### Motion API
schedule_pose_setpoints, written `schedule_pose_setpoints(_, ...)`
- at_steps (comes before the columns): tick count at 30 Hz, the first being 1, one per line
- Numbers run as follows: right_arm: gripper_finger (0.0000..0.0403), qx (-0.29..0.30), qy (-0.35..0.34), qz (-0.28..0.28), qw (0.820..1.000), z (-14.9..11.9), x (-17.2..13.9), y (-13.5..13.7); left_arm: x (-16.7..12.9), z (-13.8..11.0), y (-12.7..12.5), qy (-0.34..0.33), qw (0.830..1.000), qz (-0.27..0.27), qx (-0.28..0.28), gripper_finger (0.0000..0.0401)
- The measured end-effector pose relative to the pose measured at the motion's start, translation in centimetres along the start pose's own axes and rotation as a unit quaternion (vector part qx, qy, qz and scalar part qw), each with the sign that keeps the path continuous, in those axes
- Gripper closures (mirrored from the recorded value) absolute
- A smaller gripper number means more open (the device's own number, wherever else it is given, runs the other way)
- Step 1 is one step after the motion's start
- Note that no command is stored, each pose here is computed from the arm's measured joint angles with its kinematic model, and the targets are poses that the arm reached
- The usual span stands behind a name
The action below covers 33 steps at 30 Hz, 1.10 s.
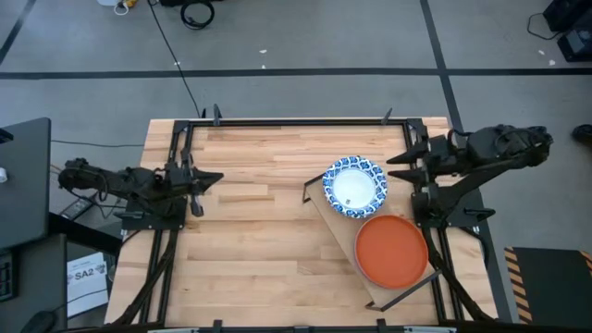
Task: Place and stack plates onto a shelf
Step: Return to Home Position
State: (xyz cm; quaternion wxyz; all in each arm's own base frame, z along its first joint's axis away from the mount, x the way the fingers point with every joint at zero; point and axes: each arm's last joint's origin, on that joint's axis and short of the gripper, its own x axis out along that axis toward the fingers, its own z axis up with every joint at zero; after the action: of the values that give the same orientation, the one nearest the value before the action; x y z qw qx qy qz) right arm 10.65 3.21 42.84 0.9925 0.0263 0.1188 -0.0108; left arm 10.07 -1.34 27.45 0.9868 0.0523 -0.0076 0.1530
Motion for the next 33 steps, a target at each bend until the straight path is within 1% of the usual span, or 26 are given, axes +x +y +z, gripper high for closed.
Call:
schedule_pose_setpoints(5, 0.0266, 0.005, -0.012, 0.001, 1.000, 0.0, -0.8, -0.4, -0.9, -2.8, 0.6, -0.041, 0.999, 0.019, 0.007, 0.0391)
schedule_pose_setpoints(9, 0.0266, -0.005, -0.018, 0.002, 1.000, 0.1, -1.1, -0.4, -1.4, -4.4, 1.1, -0.066, 0.997, 0.045, 0.007, 0.0391)
schedule_pose_setpoints(14, 0.0266, -0.006, -0.017, 0.002, 1.000, 0.0, -1.3, -0.5, -1.5, -6.0, 1.4, -0.066, 0.996, 0.067, 0.008, 0.0391)
schedule_pose_setpoints(18, 0.0266, -0.014, -0.003, 0.000, 1.000, -0.4, -1.8, -0.8, -1.1, -7.1, 1.3, -0.049, 0.997, 0.063, 0.018, 0.0391)
schedule_pose_setpoints(21, 0.0266, -0.011, 0.000, -0.001, 1.000, -0.9, -2.1, -1.1, -0.9, -8.1, 1.2, -0.036, 0.997, 0.068, 0.011, 0.0391)
schedule_pose_setpoints(26, 0.0266, -0.009, -0.009, -0.002, 1.000, -3.5, -1.8, -1.3, -0.4, -9.8, 1.1, -0.029, 0.998, 0.058, -0.005, 0.0392)
schedule_pose_setpoints(29, 0.0266, 0.004, -0.032, -0.002, 0.999, -5.1, -1.5, -1.5, -0.3, -9.8, 1.4, -0.038, 0.997, 0.068, -0.008, 0.0392)
schedule_pose_setpoints(33, 0.0266, 0.023, -0.064, 0.022, 0.997, -7.5, -1.6, -1.8, -0.1, -9.9, 1.8, -0.037, 0.997, 0.072, -0.005, 0.0392)
